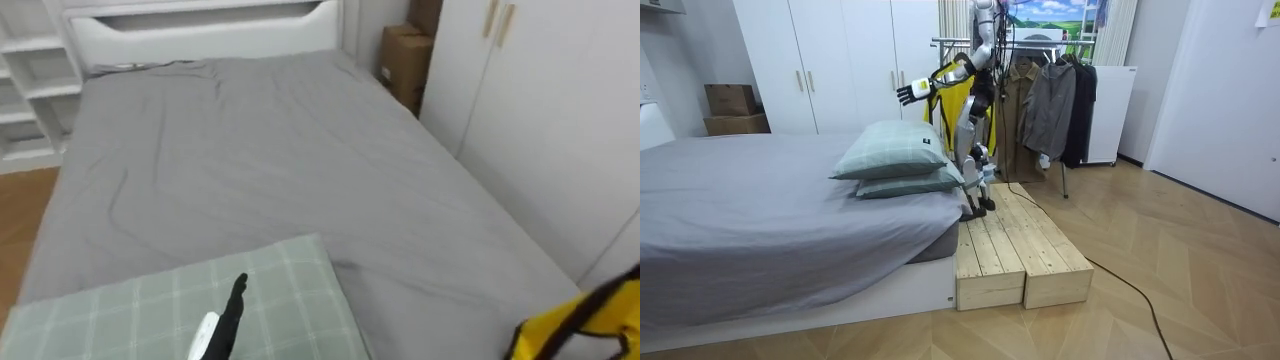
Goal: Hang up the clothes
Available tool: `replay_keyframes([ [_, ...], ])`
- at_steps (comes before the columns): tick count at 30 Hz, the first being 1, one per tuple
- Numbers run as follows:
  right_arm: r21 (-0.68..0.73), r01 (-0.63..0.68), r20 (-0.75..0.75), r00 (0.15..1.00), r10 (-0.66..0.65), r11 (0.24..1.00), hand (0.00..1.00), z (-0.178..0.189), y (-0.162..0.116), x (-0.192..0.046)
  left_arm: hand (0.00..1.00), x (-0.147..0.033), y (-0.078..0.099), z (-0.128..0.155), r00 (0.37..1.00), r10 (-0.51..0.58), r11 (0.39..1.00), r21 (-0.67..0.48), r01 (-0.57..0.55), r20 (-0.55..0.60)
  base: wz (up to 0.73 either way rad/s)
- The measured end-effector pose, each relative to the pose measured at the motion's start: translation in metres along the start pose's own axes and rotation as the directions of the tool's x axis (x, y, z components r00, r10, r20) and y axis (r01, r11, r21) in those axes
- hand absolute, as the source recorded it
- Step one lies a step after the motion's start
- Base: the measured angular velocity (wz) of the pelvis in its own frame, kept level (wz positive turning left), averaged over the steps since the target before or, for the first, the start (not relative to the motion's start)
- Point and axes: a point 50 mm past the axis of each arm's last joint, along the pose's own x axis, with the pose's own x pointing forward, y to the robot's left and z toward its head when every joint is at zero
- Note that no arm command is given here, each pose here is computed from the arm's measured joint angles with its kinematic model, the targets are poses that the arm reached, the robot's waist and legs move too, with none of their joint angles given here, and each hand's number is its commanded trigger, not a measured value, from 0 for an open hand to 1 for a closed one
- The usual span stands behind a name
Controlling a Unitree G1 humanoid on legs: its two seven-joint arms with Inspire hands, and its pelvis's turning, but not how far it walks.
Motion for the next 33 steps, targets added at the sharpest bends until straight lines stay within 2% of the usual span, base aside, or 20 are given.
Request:
replay_keyframes([
  [6, 0.004, 0.010, 0.005, 1.000, -0.010, 1.000, 0.00, 0.002, 0.002, 0.001, 0.00, 0.000, -0.004, -0.008, 0.998, -0.048, 0.998, 0.030, 0.049, -0.041, 1.14],
  [11, -0.017, 0.040, 0.025, 0.999, -0.039, 0.999, 0.00, 0.011, 0.008, 0.002, 0.00, -0.005, 0.007, -0.021, 0.995, -0.018, 0.997, 0.078, 0.025, -0.095, 0.66],
  [14, -0.025, 0.040, 0.053, 0.998, -0.038, 0.999, 0.00, 0.022, 0.008, 0.004, 0.00, -0.004, 0.010, -0.021, 0.996, 0.002, 0.996, 0.085, 0.006, -0.094, 0.05],
  [20, -0.122, 0.015, 0.064, 0.998, -0.007, 0.992, 0.00, 0.026, 0.014, 0.004, 0.00, -0.006, 0.003, -0.021, 0.996, -0.004, 0.996, 0.085, 0.011, -0.090, 0.12],
  [33, -0.110, -0.018, 0.042, 0.999, 0.023, 0.994, 0.00, 0.018, 0.015, 0.003, 0.00, -0.006, 0.006, -0.019, 0.995, 0.049, 0.996, 0.077, -0.043, -0.084, 0.00],
])
